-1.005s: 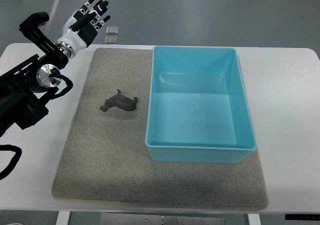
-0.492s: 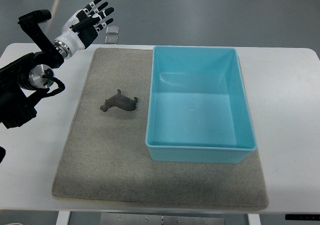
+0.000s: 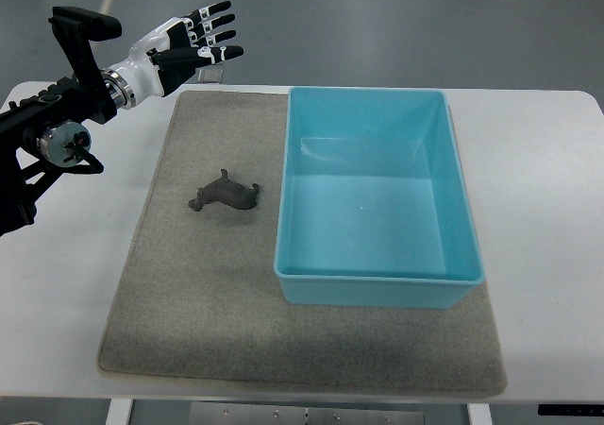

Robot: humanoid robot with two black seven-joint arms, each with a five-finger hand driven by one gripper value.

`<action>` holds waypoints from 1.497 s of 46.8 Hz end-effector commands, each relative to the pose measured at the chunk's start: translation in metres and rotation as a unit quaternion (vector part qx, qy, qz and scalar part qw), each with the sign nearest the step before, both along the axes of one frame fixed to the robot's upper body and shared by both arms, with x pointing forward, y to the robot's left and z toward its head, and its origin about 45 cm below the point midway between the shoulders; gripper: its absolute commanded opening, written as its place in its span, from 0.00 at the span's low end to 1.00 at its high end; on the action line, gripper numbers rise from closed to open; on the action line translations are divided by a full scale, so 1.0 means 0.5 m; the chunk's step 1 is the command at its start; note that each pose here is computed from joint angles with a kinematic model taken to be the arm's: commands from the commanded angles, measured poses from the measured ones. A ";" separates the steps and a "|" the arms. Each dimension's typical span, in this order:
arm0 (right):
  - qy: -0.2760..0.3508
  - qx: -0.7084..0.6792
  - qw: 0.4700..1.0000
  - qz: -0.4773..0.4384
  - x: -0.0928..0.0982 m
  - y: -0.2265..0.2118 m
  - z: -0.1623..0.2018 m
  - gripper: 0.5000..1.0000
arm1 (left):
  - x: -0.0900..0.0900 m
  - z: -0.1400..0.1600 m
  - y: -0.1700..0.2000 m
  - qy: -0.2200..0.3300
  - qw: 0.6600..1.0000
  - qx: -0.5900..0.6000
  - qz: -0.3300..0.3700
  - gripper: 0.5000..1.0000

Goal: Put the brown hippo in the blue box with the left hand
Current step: 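Move the left hand over the brown hippo and lower the fingers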

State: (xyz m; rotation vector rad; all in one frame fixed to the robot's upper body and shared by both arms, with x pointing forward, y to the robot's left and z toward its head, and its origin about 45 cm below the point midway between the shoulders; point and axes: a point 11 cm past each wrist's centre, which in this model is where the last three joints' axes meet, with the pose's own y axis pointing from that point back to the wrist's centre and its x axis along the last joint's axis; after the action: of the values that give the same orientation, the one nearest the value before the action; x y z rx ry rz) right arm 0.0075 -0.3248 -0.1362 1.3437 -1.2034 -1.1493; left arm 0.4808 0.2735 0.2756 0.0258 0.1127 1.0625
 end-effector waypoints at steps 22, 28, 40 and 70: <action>0.000 0.000 1.000 0.000 0.000 0.000 0.000 0.87 | -0.033 -0.003 0.002 -0.030 0.974 0.196 -0.112 0.99; 0.000 0.000 1.000 0.000 0.000 0.000 0.000 0.87 | -0.039 -0.006 0.017 -0.033 0.962 0.238 -0.129 0.99; 0.000 0.000 1.000 0.000 0.000 0.000 0.000 0.87 | -0.058 -0.016 0.032 -0.026 0.930 0.315 -0.188 0.99; 0.000 0.000 1.000 0.000 0.000 0.000 0.000 0.87 | -0.103 0.015 -0.004 -0.079 0.818 0.480 -0.307 0.99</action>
State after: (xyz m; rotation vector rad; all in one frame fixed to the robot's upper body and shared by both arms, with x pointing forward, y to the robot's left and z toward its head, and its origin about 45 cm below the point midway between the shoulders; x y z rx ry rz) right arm 0.0075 -0.3248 -0.1362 1.3437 -1.2034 -1.1493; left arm 0.4315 0.2757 0.2838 0.8272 -0.5461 0.3966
